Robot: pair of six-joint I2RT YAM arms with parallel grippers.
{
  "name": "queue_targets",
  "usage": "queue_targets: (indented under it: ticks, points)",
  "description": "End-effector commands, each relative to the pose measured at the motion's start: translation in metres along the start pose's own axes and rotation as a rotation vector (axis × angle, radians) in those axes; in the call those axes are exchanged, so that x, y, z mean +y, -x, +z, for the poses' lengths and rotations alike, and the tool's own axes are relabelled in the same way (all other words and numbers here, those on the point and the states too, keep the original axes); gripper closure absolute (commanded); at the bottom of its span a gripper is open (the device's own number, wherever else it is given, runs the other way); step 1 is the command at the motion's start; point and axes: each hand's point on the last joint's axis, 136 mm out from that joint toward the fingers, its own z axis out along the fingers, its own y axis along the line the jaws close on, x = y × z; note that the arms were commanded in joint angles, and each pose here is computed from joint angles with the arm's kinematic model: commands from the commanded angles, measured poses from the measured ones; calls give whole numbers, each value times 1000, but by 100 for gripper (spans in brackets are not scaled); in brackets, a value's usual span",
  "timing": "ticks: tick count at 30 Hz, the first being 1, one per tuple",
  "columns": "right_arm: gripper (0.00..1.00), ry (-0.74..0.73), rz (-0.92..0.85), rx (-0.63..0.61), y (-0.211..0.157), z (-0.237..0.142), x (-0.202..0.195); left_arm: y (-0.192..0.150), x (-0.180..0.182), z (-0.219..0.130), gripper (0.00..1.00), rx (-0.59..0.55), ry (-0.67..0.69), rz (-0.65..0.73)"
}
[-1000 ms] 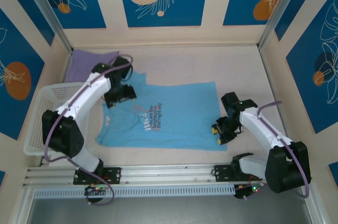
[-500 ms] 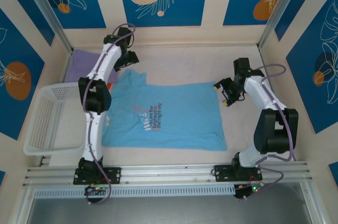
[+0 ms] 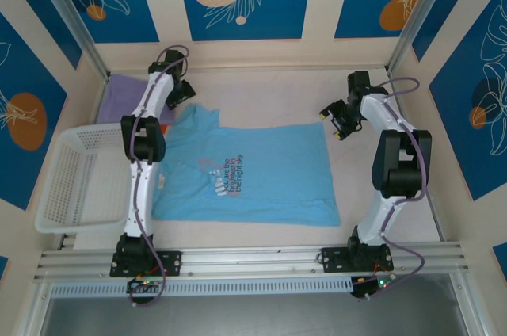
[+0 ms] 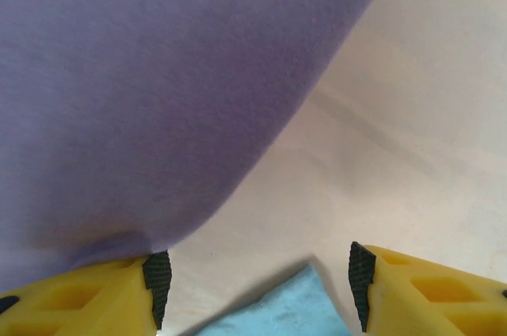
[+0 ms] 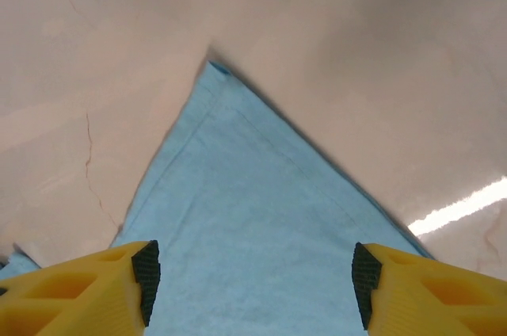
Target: Fold and stack the t-shirts
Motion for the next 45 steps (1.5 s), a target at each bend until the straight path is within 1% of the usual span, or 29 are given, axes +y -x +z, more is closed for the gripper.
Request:
queue_targets:
  ticks: [1, 4, 7, 11, 15, 16, 18, 19, 21, 25, 28, 32, 36, 43, 45]
  points:
    - [33, 31, -21, 5, 9, 9, 9, -8, -11, 6, 38, 23, -29, 14]
    - [33, 58, -28, 9, 10, 17, 12, -8, -20, 8, 38, 12, -51, 39]
    - [35, 53, -7, 51, 6, 29, 8, -14, -25, 13, 43, 37, -74, 47]
    - [35, 9, 7, 63, 3, 30, -2, -24, -20, 17, 42, 53, -32, 114]
    - [35, -19, 18, 44, 6, 21, -9, -30, -12, 25, 46, 77, 0, 137]
    - [35, -26, 18, 41, 8, 20, -11, -31, -12, 26, 48, 80, 1, 134]
    - [35, -37, 20, 36, 11, 20, -15, -32, -12, 26, 57, 84, 1, 132]
    - [35, -42, 19, 34, 13, 21, -17, -32, -12, 26, 60, 83, 0, 134]
    - [35, -42, 3, 38, 17, 23, -17, -32, -15, 28, 60, 81, -14, 134]
    - [36, -65, -15, 41, 24, 29, -21, -35, -19, 28, 66, 84, -20, 139]
    - [36, -68, -30, 33, 30, 30, -20, -39, -27, 24, 74, 81, -30, 166]
    - [36, -70, -48, 54, 34, 39, -17, -43, -33, 24, 75, 82, -38, 176]
    - [35, -86, -71, 63, 38, 49, -16, -44, -33, 23, 80, 74, -27, 188]
    - [37, -86, -132, 85, 40, 65, -7, -33, -31, 15, 100, 25, -2, 191]
    - [39, -81, -141, 89, 40, 68, -4, -28, -33, 10, 100, 5, -6, 181]
